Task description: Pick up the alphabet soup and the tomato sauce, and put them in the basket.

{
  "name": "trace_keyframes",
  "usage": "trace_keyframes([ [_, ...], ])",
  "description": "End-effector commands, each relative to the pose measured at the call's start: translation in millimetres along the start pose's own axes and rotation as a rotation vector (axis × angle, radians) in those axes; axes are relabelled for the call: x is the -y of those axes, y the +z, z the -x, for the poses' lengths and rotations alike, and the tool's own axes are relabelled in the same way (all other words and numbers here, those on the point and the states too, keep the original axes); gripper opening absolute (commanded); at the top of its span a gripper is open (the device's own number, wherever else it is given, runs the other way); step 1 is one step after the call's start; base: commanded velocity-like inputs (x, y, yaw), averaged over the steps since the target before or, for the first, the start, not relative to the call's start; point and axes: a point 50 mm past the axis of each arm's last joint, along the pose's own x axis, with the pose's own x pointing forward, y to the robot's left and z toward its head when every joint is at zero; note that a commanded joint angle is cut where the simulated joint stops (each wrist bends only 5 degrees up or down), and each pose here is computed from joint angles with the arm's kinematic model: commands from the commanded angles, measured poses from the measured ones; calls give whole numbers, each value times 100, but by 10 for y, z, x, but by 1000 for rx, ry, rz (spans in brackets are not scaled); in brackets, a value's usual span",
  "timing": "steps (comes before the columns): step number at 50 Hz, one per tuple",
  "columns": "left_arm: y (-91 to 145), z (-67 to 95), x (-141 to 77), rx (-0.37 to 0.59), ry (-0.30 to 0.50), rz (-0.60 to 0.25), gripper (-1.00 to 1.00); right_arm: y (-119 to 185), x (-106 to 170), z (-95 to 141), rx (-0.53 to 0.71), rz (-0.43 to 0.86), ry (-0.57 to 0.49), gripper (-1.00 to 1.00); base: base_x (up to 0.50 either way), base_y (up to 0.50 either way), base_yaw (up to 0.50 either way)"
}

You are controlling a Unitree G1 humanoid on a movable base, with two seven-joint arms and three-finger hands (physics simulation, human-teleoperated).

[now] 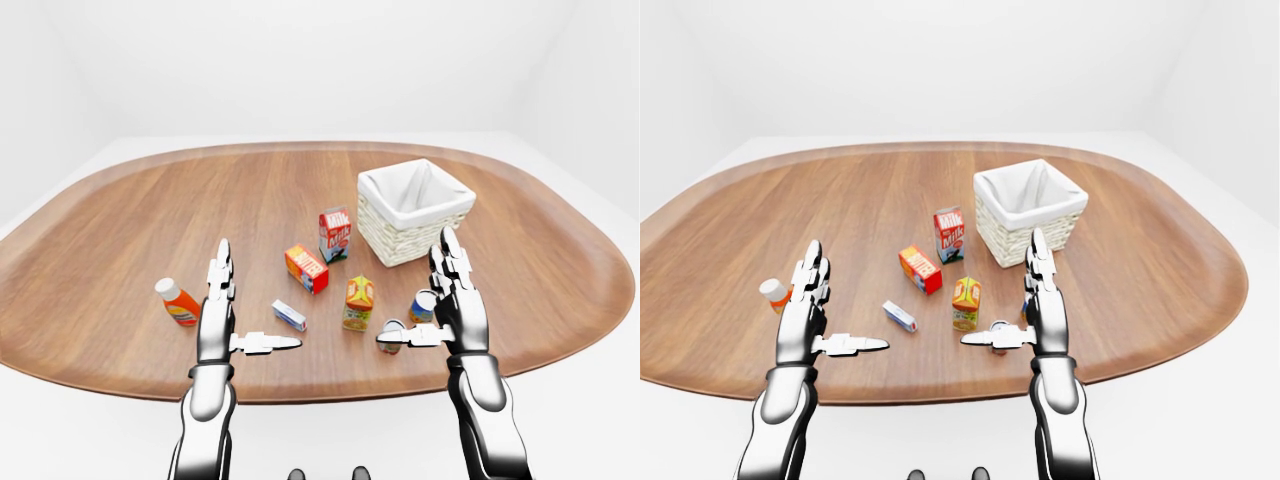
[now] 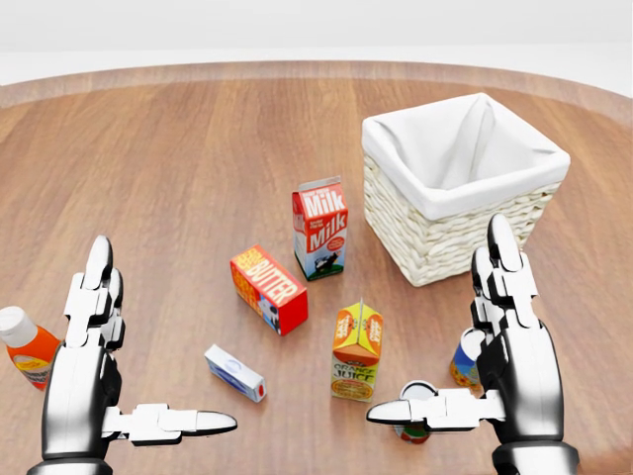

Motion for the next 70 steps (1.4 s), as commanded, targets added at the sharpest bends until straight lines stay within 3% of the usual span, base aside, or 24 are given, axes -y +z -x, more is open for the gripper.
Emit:
trace_keyframes([
  [1, -12, -4, 1, -5, -2, 2, 100, -10, -4, 0, -4, 2, 2, 100, 20, 0, 0],
  [70, -13, -11, 8, -4, -8, 7, 100, -10, -7, 0, -4, -6, 5, 100, 19, 0, 0],
])
